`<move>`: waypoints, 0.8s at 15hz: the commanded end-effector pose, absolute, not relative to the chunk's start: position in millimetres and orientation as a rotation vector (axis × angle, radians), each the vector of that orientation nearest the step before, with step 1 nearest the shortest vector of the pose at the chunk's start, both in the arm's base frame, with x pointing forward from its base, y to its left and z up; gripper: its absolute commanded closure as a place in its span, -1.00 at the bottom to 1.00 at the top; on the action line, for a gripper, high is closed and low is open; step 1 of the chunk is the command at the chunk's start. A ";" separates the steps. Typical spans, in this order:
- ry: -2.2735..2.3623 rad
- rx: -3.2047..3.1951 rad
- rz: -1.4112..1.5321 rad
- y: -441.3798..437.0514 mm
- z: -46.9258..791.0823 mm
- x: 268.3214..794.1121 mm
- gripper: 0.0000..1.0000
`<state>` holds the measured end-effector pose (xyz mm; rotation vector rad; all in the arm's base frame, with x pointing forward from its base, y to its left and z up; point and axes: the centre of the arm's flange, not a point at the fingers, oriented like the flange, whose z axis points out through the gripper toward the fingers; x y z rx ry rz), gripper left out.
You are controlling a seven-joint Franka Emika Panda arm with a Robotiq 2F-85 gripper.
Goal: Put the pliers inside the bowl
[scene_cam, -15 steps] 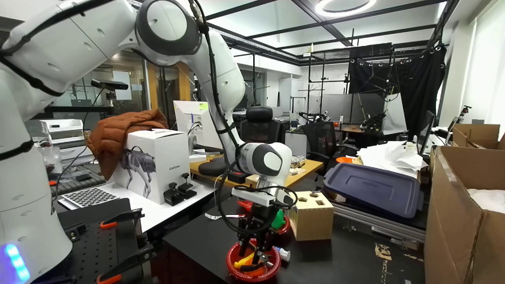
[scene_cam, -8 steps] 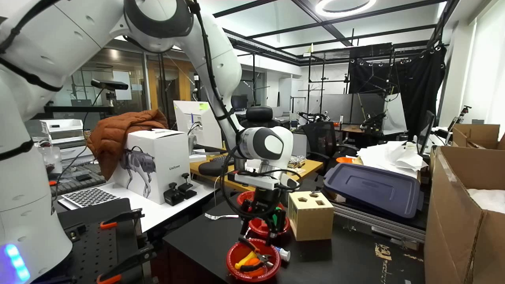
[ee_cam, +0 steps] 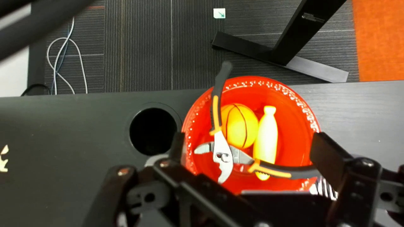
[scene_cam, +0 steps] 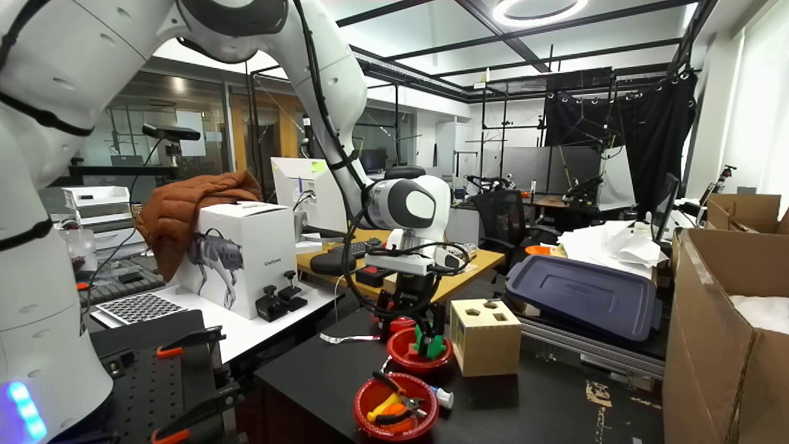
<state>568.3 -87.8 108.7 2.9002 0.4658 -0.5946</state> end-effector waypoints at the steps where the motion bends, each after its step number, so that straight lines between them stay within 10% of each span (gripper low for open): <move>1: 0.528 2.909 -0.469 -71.4 150.3 568.8 -1.00; 12: 0.868 2.802 -0.290 -39.6 234.7 620.7 -1.00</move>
